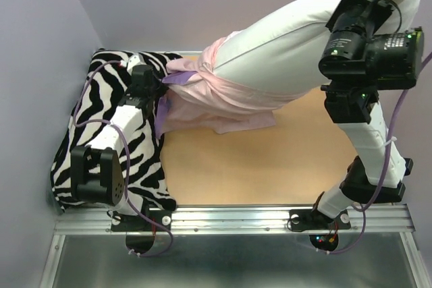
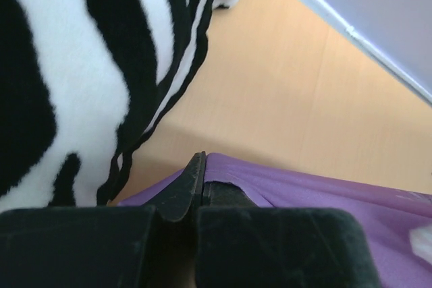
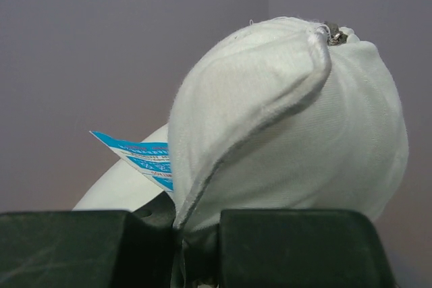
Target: Remove the pillowcase from the pillow
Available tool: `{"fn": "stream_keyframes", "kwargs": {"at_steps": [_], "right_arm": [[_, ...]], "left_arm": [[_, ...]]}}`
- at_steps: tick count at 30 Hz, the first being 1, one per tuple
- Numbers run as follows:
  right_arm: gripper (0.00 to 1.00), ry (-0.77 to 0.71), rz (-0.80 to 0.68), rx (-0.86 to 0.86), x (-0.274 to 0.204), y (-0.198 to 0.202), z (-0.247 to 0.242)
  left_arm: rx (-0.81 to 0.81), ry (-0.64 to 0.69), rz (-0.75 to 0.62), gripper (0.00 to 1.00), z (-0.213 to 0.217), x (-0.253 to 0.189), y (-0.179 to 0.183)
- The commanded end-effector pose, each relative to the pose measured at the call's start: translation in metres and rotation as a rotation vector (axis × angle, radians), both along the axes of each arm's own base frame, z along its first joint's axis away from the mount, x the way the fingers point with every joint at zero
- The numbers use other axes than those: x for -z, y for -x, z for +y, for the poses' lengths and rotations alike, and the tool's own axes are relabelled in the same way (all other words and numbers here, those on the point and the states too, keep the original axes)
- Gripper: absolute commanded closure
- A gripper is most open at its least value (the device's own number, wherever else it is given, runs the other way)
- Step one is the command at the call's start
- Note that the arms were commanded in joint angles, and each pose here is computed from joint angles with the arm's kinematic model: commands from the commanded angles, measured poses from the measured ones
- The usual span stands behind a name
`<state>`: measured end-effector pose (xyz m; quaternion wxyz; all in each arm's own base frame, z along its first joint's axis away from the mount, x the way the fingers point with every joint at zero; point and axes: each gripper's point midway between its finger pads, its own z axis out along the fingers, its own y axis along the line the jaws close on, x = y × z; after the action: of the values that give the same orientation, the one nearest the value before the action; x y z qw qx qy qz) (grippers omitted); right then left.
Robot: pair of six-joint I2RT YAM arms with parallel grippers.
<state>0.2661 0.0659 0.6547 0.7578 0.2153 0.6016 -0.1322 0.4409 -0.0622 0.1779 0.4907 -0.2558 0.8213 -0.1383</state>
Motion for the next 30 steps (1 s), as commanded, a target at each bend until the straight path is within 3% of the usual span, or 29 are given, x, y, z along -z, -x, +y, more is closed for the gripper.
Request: {"fn": "stream_keyframes", "kwargs": {"at_steps": [1, 9, 13, 17, 22, 24, 25, 30], "right_arm": [[0.99, -0.183, -0.305, 0.007, -0.061, 0.075, -0.106], [0.99, -0.211, -0.319, 0.008, -0.061, 0.082, -0.115], [0.99, -0.144, -0.225, 0.006, -0.038, 0.062, -0.089], [0.99, 0.001, 0.011, 0.043, 0.024, 0.023, -0.038], [0.99, 0.118, 0.215, 0.099, 0.096, 0.007, -0.015], [0.99, 0.160, 0.268, 0.115, 0.120, 0.002, -0.007], [0.99, 0.208, 0.319, 0.131, 0.143, -0.003, 0.000], [0.99, 0.367, 0.435, 0.150, 0.222, -0.034, 0.045]], "left_arm": [[-0.212, -0.174, 0.099, 1.00, 0.071, 0.010, -0.003], [-0.166, -0.173, 0.151, 1.00, 0.066, 0.016, -0.035], [-0.128, -0.159, 0.005, 1.00, 0.055, -0.047, -0.029], [-0.064, -0.236, -0.099, 1.00, 0.029, -0.120, -0.005], [0.045, -0.397, -0.199, 1.00, -0.021, -0.207, 0.044], [0.077, -0.463, -0.168, 1.00, -0.035, -0.212, 0.064], [0.132, -0.469, -0.177, 1.00, -0.055, -0.217, 0.074], [0.204, -0.453, -0.203, 1.00, -0.080, -0.226, 0.096]]}}
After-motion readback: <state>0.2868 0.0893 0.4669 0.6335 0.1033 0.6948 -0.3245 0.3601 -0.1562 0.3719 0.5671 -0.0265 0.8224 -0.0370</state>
